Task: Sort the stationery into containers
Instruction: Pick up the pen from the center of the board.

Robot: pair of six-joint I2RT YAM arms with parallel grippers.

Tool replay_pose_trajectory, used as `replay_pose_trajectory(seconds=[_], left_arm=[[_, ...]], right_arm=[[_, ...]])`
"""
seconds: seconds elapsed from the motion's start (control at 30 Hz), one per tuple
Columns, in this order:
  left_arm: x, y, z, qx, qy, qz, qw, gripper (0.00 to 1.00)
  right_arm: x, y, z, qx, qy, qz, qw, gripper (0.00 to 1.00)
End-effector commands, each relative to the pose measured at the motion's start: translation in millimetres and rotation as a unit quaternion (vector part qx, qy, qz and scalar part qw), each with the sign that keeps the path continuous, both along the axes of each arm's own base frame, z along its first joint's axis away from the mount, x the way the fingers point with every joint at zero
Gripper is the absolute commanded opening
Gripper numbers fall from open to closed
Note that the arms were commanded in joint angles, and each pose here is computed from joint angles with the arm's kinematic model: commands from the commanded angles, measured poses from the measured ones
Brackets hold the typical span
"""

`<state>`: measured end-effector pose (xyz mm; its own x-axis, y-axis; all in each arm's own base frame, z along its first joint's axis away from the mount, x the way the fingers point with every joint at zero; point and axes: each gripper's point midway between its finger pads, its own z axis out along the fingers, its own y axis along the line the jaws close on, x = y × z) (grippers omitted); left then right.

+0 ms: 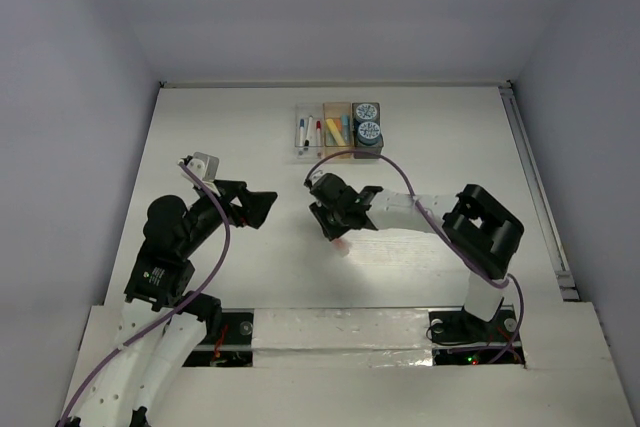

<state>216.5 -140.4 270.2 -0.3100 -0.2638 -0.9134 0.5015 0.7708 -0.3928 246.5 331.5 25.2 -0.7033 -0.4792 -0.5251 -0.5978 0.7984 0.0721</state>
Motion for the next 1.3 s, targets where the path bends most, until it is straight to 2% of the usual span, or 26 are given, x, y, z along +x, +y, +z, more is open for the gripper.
replay_pose_trajectory(seconds=[0.0,0.1,0.13,0.2,0.3,0.33,0.43,0.63,1.03,1.2,1.23,1.27], left_arm=[[1,-4,4,-0.008,-0.014,-0.011,1.0,0.85],[1,-7,2,-0.008,-0.009,-0.019,1.0,0.79],[1,-7,2,-0.007,-0.009,-0.021,1.0,0.75],[1,-8,1,-0.008,-0.008,-0.022,1.0,0.72],[1,-9,1,-0.008,-0.008,-0.028,1.0,0.69],[1,-10,0,-0.008,-0.007,-0.029,1.0,0.68],[1,-11,-1,-0.008,-0.005,-0.032,0.999,0.67],[3,-11,-3,-0.008,-0.001,-0.032,0.999,0.67],[3,-12,-3,-0.01,0.0,-0.032,0.999,0.62],[4,-9,-1,-0.01,-0.004,-0.024,1.0,0.51],[4,-9,-1,-0.01,-0.005,-0.023,1.0,0.47],[4,-9,0,-0.011,-0.006,-0.022,1.0,0.36]], right_arm=[[24,22,39,0.043,-0.054,-0.024,0.997,0.07],[50,40,90,0.097,-0.114,-0.053,0.987,0.05],[58,47,118,0.132,-0.142,-0.062,0.979,0.04],[70,56,156,0.179,-0.177,-0.08,0.965,0.04],[78,67,216,0.274,-0.216,-0.1,0.932,0.04],[80,74,241,0.322,-0.229,-0.107,0.912,0.04],[77,79,278,0.389,-0.235,-0.113,0.884,0.04],[57,88,318,0.487,-0.224,-0.103,0.838,0.03],[13,131,334,0.536,-0.193,-0.04,0.821,0.03],[2,143,328,0.537,-0.178,-0.024,0.825,0.03],[2,142,328,0.538,-0.177,-0.025,0.824,0.03],[2,143,328,0.538,-0.176,-0.024,0.824,0.03]])
